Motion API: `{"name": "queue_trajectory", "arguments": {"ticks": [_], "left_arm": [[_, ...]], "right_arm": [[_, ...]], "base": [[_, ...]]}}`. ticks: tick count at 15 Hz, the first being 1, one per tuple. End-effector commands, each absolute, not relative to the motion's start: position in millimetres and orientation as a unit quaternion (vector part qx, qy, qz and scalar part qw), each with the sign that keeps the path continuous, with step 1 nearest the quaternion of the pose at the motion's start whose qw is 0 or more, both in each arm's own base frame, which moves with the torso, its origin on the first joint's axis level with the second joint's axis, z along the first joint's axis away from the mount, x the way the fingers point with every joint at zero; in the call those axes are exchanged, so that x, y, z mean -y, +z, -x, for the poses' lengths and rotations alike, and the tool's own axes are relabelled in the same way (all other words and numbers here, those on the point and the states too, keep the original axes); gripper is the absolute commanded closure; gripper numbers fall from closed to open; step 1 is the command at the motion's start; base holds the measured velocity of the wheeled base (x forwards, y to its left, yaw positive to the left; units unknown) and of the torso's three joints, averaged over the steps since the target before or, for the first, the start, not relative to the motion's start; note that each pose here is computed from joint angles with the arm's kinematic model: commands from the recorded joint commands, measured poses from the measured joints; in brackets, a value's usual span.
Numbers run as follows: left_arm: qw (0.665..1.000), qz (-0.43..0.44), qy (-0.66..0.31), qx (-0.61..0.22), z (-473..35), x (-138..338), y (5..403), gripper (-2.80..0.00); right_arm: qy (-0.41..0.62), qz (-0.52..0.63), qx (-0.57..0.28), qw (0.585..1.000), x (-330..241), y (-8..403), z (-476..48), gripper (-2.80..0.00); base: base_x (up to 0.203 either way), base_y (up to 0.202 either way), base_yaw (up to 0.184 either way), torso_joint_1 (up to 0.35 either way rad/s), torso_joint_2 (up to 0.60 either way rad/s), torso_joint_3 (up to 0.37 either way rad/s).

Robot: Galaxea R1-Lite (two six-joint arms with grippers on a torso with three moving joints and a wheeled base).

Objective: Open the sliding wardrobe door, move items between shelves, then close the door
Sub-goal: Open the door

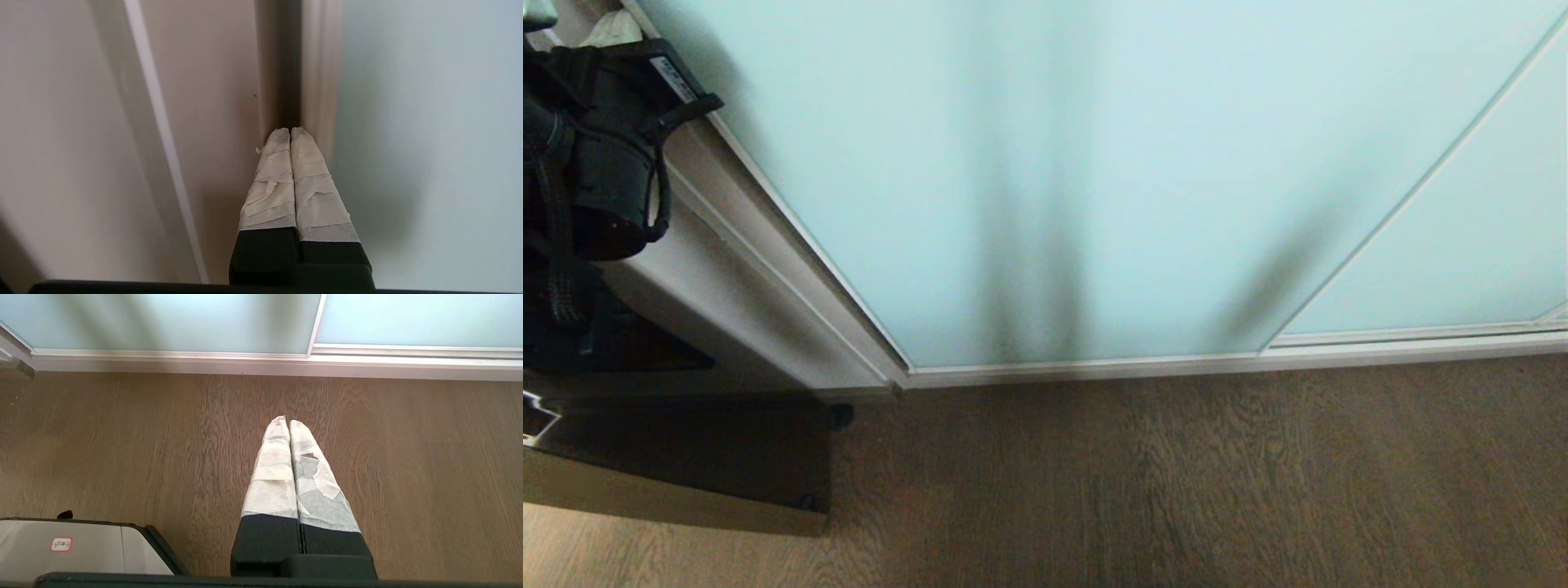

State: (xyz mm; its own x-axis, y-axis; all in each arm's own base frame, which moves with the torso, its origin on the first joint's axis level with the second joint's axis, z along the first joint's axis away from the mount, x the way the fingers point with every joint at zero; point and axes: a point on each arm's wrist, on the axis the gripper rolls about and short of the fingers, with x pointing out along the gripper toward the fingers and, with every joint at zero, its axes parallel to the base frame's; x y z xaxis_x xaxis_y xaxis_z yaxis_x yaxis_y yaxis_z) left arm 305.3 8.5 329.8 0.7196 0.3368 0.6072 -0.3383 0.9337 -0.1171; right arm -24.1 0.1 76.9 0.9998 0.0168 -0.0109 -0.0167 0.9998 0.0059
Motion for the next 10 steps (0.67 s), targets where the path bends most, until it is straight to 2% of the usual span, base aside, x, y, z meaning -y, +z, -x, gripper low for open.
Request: {"name": "queue_trajectory", "arguments": {"ticks": [1,10], "left_arm": [[0.928,-0.003,0.187,0.322,-318.4,-11.0,324.8,0.00],[0.935,-0.003,0.162,0.315,-325.3,4.3,320.2,0.00]], "right_arm": [[0.009,-0.003,-0.005,1.000,-0.1,76.8,24.2,0.00],[0.009,-0.003,-0.005,1.000,-0.1,76.8,24.2,0.00]], "base": [[0.000,0.000,0.000,0.000,0.00,0.000],[0.000,0.000,0.000,0.000,0.00,0.000]]}}
